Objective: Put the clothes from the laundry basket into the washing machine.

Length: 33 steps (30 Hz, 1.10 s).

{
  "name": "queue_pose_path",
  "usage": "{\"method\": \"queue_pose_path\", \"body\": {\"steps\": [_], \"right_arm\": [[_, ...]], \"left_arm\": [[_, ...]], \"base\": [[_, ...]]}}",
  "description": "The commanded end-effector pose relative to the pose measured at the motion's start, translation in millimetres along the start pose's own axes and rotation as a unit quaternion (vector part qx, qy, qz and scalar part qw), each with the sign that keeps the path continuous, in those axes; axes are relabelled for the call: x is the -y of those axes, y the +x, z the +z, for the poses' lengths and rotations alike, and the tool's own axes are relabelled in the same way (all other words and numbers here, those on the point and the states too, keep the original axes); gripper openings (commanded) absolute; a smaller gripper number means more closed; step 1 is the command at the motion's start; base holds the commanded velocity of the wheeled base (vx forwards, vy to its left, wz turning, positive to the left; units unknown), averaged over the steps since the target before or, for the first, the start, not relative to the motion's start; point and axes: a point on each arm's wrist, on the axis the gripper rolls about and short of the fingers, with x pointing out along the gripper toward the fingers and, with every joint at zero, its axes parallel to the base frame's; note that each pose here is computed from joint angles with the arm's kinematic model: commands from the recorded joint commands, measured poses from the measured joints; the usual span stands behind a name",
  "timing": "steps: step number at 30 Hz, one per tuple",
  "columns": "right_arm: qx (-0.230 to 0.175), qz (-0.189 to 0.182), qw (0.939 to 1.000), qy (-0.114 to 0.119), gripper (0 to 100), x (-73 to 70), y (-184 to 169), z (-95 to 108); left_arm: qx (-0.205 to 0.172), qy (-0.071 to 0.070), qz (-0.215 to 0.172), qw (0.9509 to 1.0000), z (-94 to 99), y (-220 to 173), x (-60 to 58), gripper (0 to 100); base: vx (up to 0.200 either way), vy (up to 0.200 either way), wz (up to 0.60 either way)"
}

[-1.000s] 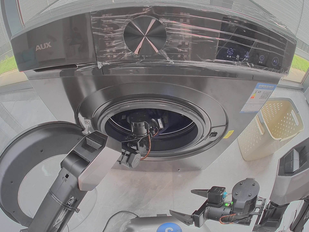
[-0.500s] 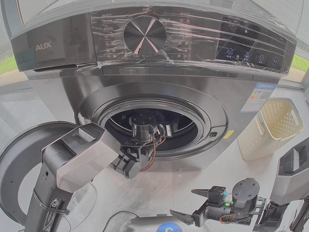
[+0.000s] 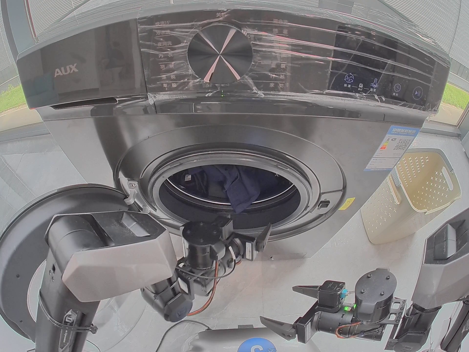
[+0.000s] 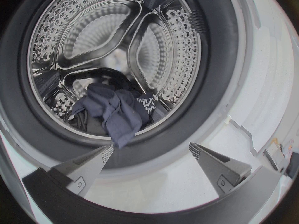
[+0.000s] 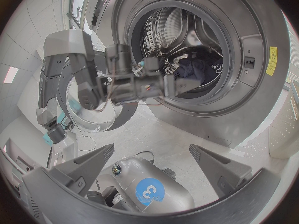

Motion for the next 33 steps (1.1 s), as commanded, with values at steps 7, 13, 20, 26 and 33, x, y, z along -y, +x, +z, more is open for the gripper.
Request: {"method": "queue_pose_path", "body": {"steps": [7,13,20,26,33], "right_arm": [[0.123,-0.043,0.9913,0.014,100,10.0,-30.4,45.7],[0.200,-0.089,0.9755,0.022,100,25.6,-71.1,68.1],[0.230,-0.113,0.9660,0.031,100,30.1,-106.5,66.8],[0.252,-0.165,0.9532,0.025,100,43.3,-128.5,71.5],[0.169,-0.190,0.9667,0.029,100,32.2,-175.4,41.7]], "left_arm": [[-0.051,0.017,-0.074,0.9958,34.4,-130.1,8.9,100],[-0.028,0.014,-0.093,0.9952,61.3,-180.4,5.7,100],[0.018,0.011,-0.091,0.9956,84.2,-226.4,-6.5,100],[0.068,0.014,-0.062,0.9956,105.3,-257.4,-24.8,100],[0.078,0.036,-0.030,0.9959,115.1,-301.9,-42.9,100]], "base": [[0.000,0.000,0.00],[0.000,0.000,0.00],[-0.114,0.000,0.00],[-0.200,0.000,0.00],[-0.143,0.000,0.00]]}}
